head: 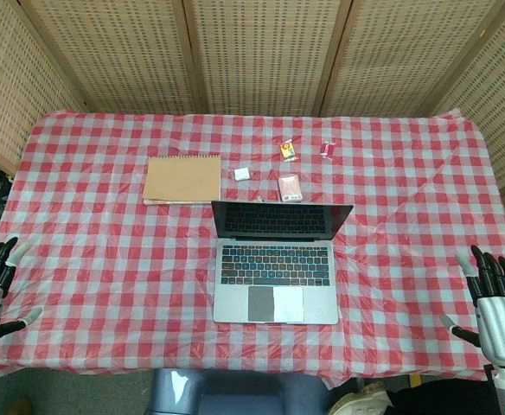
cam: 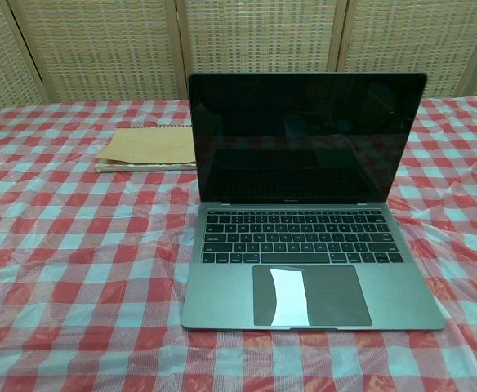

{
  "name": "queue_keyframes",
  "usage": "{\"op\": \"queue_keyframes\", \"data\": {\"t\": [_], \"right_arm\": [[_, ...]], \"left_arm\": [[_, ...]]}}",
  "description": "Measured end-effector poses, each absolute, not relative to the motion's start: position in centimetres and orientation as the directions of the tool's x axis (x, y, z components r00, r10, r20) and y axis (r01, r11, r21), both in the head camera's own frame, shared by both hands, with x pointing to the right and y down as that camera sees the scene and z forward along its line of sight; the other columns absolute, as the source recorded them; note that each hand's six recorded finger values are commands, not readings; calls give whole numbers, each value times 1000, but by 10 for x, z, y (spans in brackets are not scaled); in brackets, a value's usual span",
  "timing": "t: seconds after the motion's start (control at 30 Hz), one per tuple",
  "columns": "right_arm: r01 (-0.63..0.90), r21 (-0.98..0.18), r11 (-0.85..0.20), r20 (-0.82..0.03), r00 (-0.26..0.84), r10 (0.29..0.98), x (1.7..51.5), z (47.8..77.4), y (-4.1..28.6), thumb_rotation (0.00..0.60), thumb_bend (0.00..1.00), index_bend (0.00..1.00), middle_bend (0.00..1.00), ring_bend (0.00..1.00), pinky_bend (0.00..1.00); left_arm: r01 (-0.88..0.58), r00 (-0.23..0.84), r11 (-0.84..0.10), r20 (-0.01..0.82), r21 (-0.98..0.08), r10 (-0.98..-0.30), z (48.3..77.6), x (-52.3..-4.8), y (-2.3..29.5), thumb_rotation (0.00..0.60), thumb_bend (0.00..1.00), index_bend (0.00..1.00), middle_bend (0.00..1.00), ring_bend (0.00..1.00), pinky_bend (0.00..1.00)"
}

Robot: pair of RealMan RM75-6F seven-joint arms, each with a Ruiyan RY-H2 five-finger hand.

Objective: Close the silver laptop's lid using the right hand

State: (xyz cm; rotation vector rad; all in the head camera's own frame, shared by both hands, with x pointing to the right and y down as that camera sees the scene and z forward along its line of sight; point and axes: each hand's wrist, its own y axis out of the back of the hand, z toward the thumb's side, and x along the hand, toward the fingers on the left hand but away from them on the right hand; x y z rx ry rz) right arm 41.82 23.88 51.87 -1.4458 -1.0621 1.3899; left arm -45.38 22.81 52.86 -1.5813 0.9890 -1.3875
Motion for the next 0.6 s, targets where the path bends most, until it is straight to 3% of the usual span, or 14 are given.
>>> {"op": "queue_keyframes", "data": {"t": [0.23, 0.33, 0.43, 0.6], "right_arm": [[20, -957, -290, -290, 22, 957, 418, 521, 239, 600, 0, 0, 0, 0, 0], [25, -955, -296, -295, 16, 955, 420, 522, 238, 600, 63, 0, 0, 0, 0], [38, -954, -298, -298, 15, 955, 420, 525, 234, 600, 294, 0, 0, 0, 0], [22, -966, -258, -257, 43, 966, 415, 523, 208, 600, 891, 0, 7, 0, 0]], "left_arm": [[-63, 103, -383, 376, -922, -921, 529, -452, 228, 600, 0, 0, 0, 0, 0], [-64, 106, -380, 373, -923, -922, 530, -452, 227, 600, 0, 0, 0, 0, 0], [-65, 107, -382, 374, -922, -921, 531, -451, 225, 600, 0, 0, 0, 0, 0], [-67, 94, -382, 376, -922, -922, 535, -453, 219, 600, 0, 0, 0, 0, 0]]}}
